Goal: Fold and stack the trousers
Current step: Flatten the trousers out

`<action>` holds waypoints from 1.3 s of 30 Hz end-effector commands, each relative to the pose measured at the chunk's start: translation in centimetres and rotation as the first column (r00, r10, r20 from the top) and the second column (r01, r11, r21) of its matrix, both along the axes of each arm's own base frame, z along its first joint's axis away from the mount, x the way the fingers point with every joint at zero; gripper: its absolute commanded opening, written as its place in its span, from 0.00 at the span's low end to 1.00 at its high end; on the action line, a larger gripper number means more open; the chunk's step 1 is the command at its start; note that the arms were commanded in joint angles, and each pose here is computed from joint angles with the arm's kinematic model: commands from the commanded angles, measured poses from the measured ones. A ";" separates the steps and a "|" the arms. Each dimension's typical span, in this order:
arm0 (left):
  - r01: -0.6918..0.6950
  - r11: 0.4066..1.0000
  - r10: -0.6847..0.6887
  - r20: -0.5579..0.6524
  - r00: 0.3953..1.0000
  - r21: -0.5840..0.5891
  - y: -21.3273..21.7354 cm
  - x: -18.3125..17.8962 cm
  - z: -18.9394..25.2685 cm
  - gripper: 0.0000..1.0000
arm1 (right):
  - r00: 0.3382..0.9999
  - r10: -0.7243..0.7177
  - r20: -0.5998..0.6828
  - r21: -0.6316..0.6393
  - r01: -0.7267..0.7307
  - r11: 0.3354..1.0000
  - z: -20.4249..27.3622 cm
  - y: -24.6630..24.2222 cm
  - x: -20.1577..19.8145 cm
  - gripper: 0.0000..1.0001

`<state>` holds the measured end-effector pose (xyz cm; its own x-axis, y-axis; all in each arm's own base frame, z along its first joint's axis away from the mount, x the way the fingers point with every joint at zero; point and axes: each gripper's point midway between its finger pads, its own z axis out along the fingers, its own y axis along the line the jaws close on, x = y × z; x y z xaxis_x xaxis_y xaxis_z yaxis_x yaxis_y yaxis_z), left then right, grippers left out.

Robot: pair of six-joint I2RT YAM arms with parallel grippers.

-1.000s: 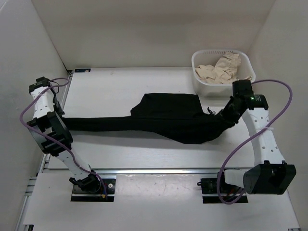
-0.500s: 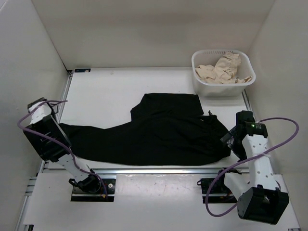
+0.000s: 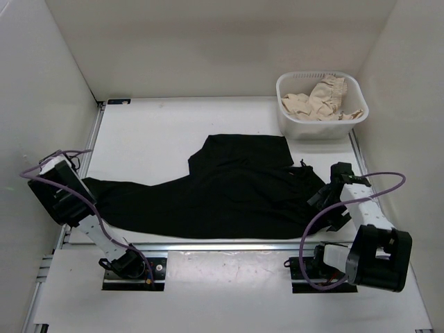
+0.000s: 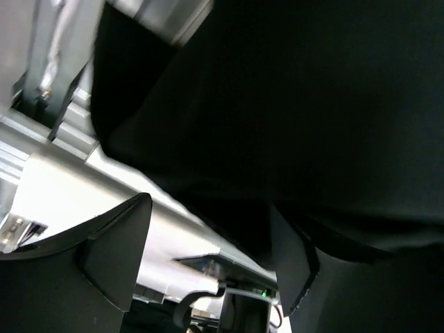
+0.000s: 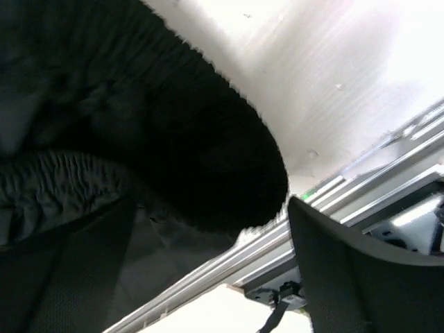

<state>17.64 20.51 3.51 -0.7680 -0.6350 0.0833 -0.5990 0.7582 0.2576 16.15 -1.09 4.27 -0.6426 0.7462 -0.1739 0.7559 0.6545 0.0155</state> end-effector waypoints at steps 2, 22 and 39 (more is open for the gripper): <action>-0.002 1.000 0.002 0.051 0.999 -0.010 0.1 1.3 -1.8 0.71 | 1.000 0.018 -0.008 0.036 -0.018 0.999 -2.2 0.5 0.9 0.84; -0.004 0.988 0.005 -0.003 1.000 0.152 1.2 -2.0 2.2 0.73 | 0.940 -0.319 -0.122 -0.060 0.314 0.948 1.2 -3.9 -5.7 0.94; 0.769 0.628 -0.692 0.542 0.477 0.124 -29.5 29.6 13.1 1.00 | 0.934 0.144 0.328 -0.075 -0.126 0.989 7.8 -3.1 14.1 0.92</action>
